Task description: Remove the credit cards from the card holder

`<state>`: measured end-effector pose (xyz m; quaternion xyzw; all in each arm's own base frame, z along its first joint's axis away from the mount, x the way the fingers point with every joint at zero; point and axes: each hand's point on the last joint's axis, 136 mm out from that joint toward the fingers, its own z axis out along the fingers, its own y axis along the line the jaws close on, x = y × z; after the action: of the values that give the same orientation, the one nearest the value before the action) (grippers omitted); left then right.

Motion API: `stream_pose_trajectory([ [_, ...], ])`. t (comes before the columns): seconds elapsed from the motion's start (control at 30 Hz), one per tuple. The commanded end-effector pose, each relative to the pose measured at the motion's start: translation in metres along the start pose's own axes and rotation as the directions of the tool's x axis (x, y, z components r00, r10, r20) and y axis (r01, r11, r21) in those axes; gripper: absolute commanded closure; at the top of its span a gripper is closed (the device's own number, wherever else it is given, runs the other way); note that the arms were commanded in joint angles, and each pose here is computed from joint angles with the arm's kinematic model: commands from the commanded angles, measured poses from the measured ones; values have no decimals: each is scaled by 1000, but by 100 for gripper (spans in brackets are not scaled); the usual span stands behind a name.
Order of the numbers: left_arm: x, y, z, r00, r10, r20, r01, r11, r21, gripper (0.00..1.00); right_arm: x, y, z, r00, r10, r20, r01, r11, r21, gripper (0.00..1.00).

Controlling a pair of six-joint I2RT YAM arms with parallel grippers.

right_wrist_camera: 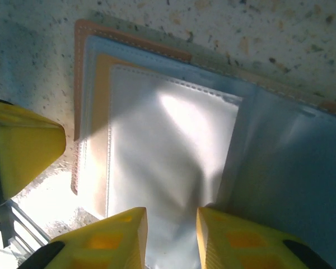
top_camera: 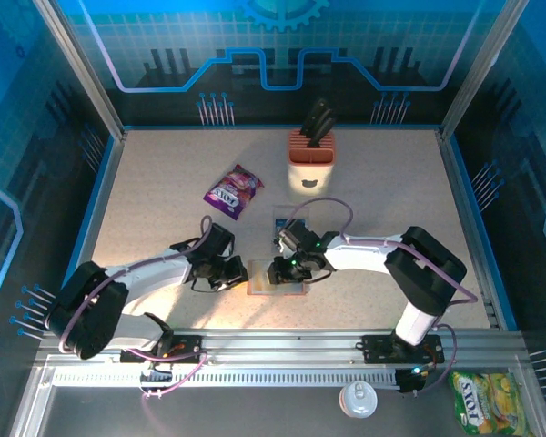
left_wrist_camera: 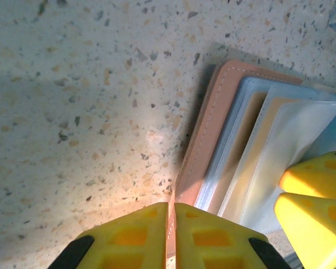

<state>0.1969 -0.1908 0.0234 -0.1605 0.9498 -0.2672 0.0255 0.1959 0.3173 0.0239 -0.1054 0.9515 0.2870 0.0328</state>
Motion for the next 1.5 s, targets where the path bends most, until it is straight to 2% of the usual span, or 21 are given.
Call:
stream_pose_trajectory([
  [0.0, -2, -7, -10, 1000, -8, 23, 8, 1000, 15, 86, 1, -1, -2, 1000, 3, 3, -2, 999, -42, 71],
  [0.37, -3, -40, -10, 1000, -3, 22, 0, 991, 131, 73, 4, 0, 1, 1000, 0, 5, 1, 995, -100, 72],
  [0.77, 1, -47, 11, 1000, -5, -12, 7, 993, 115, 65, 5, -1, 2, 1000, 14, 17, -11, 989, -148, 72],
  [0.93, 4, -46, 19, 999, -14, -32, 17, 993, 116, 65, 5, -2, 2, 1000, 19, 19, -16, 987, -162, 72],
  [1.27, 6, -54, 22, 999, -7, -39, 13, 989, 150, 79, 4, 3, 3, 1000, 20, 23, -15, 979, -204, 73],
  [1.47, 7, -59, 19, 999, -4, -37, 10, 987, 162, 81, 2, 9, -3, 999, 9, 40, 0, 975, -223, 72],
])
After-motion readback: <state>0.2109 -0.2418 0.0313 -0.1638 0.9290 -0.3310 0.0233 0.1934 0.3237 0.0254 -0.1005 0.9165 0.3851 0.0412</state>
